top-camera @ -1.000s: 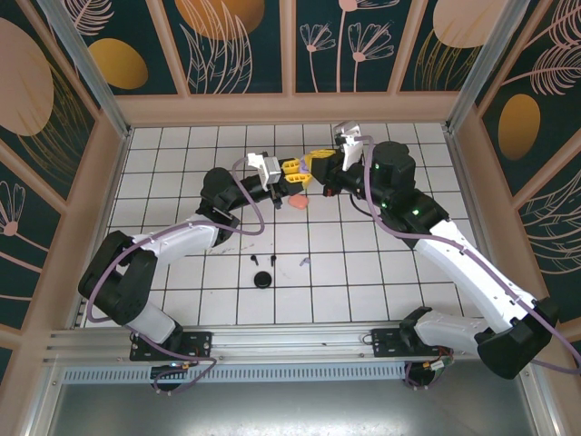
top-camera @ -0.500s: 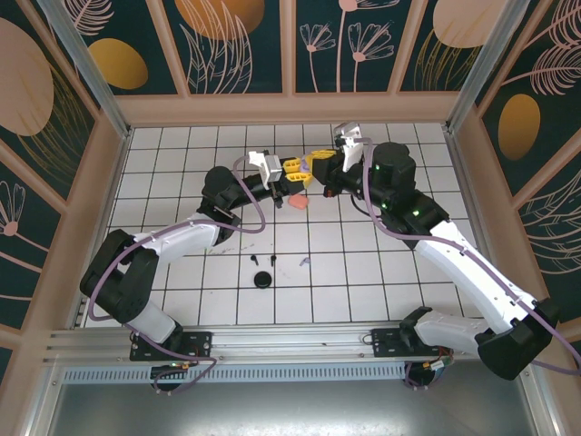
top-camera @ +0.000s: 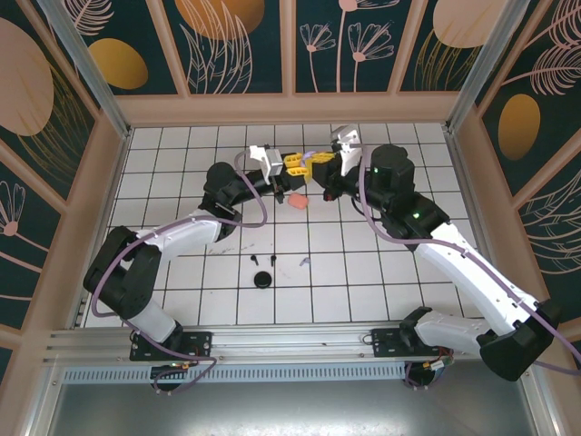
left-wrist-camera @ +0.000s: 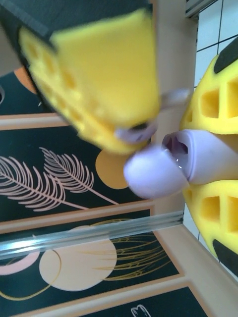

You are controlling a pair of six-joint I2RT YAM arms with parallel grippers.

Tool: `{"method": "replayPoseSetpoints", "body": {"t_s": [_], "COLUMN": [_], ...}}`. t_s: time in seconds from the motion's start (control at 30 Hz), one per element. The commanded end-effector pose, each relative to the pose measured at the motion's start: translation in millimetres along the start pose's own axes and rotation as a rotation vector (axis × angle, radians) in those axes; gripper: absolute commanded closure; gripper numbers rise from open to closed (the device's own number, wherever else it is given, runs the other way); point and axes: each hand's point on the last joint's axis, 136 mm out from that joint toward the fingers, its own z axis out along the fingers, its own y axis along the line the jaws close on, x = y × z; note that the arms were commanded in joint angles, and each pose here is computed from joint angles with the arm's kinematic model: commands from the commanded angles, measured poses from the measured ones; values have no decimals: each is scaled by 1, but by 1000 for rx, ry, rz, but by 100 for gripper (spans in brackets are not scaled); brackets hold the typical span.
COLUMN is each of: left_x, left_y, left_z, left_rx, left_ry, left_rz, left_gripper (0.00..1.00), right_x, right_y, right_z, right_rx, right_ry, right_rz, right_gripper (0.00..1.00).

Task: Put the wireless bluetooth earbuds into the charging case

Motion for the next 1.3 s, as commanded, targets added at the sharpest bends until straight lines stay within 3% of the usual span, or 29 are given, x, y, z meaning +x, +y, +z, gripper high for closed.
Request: {"method": "replayPoseSetpoints", "body": {"t_s": [0.0, 0.2, 0.97, 1.27], "left_x": [-49, -44, -23, -26], "left_y": [-15, -15, -34, -24], "left_z": [7, 7, -9, -12], "left_rx": [67, 70, 100, 32], "left_ry": [-128, -116, -59, -75], "left_rz": [93, 83, 80, 81], "left_gripper": [100, 100, 100, 100], "right_x": [58, 51, -48, -71], "right_y": [0, -3, -35, -12], "right_z": [15, 17, 19, -4], "right_rx": [-2, 13, 97, 6], "right_ry": [184, 158, -20, -78], "right_rz": [0, 10, 1, 18], "right_gripper": [100, 100, 100, 100]}}
